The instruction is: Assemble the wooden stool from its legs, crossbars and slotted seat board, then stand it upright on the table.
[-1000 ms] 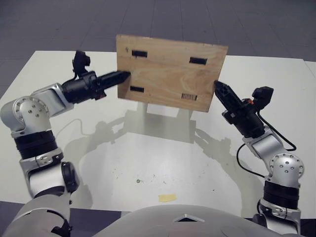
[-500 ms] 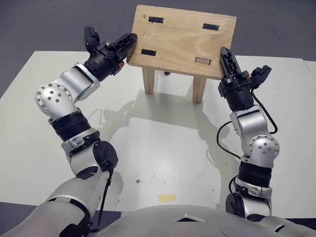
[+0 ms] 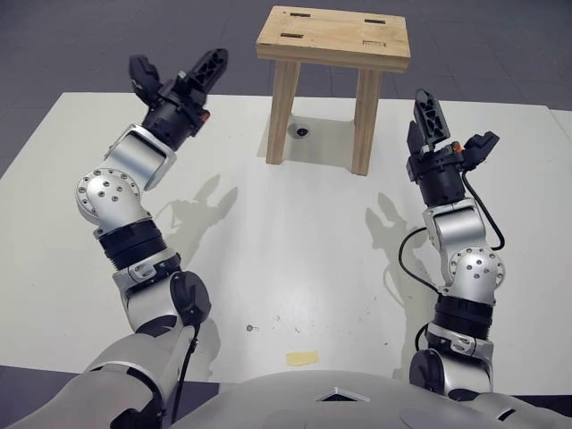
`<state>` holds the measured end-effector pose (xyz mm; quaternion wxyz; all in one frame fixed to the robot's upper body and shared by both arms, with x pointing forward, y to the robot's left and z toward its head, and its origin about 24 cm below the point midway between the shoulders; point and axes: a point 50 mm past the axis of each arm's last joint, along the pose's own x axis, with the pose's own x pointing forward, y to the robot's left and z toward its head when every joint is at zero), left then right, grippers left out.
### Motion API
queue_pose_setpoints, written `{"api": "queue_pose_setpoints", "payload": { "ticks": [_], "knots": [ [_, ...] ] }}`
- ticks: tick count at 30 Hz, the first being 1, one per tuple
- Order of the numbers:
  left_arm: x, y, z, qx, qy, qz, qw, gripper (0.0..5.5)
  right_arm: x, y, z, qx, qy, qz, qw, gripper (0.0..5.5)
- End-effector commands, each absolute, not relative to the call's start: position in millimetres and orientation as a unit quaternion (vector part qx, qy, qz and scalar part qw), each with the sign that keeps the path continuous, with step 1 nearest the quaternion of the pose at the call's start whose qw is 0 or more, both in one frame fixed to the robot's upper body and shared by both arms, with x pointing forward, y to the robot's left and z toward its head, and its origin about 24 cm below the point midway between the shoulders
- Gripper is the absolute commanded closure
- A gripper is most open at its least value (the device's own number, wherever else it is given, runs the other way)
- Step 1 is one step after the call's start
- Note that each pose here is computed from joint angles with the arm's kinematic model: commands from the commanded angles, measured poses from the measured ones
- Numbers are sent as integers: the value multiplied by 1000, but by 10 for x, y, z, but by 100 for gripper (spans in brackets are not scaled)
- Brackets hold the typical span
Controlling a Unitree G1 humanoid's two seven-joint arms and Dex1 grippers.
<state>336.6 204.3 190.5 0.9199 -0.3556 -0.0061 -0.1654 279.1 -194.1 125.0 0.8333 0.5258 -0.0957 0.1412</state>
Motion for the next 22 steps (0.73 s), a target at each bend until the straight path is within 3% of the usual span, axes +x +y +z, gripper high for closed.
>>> {"api": "queue_pose_setpoints", "payload": {
  "ticks": [1, 7, 13, 16, 22],
  "knots": [
    [3336, 2153, 1834, -312, -26, -107, 944, 13, 2747, -1948, 1025, 458, -75, 63, 884, 11],
    [3277, 1995, 1719, -188, -47, -85, 977, 13, 2812, -2035, 687, 310, -7, -63, 949, 11],
    [3250, 1882, 1512, -101, -53, -56, 992, 13, 2891, -2123, 754, 209, -24, -77, 975, 11],
    [3212, 1712, 1456, -47, -69, -68, 994, 13, 2924, -2250, 768, 162, -27, -95, 982, 11],
    [3115, 1564, 1282, -15, -68, -40, 997, 13, 3072, -2260, 880, 69, -32, -64, 995, 11]
  ]
}}
